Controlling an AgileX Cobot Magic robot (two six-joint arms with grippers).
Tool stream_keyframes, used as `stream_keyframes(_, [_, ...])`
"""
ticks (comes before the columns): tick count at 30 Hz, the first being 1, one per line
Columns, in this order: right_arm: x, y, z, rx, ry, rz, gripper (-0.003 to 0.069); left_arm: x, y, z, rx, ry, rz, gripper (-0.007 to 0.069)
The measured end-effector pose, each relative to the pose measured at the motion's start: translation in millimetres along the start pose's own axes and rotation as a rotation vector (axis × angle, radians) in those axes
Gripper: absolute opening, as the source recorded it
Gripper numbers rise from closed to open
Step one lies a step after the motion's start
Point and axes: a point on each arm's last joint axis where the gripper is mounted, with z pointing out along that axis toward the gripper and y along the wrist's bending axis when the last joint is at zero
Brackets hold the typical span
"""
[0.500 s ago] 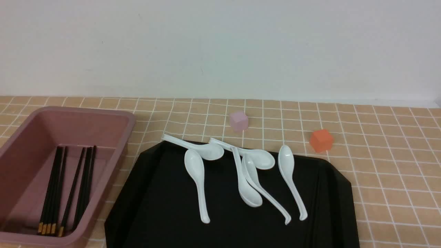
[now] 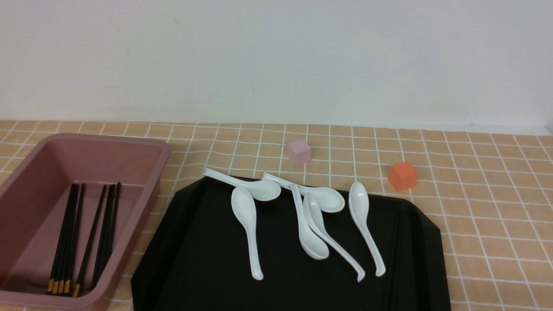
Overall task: On brown tablecloth take chopsticks from black tray and put them in box.
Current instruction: 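Move the gripper over the chopsticks on the black tray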
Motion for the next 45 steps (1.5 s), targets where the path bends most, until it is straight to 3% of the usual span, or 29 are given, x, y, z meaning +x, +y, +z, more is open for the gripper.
stream_keyframes(27, [-1, 0, 0, -0.003, -0.006, 0.015, 0.0118, 0, 0, 0, 0.0, 0.0, 0.0, 0.0239])
stream_keyframes(29, [-2, 3, 0, -0.032, -0.022, 0.14, 0.012, 0, 0, 0, 0.0, 0.0, 0.0, 0.0239])
stream_keyframes(33, [-9, 12, -1, -0.162, -0.054, 0.743, 0.0125, 0, 0, 0, 0.0, 0.0, 0.0, 0.0239])
stream_keyframes(36, [-11, 14, -1, -0.208, -0.046, 0.95, 0.0127, 0, 0, 0, 0.0, 0.0, 0.0, 0.0239])
stream_keyframes(41, [-7, 18, -2, -0.23, 0.024, 1.022, 0.0129, 0, 0, 0, 0.0, 0.0, 0.0, 0.0239])
stream_keyframes(45, [-23, 28, -15, -0.302, 0.1, 0.827, 0.0129, 0, 0, 0, 0.0, 0.0, 0.0, 0.0239])
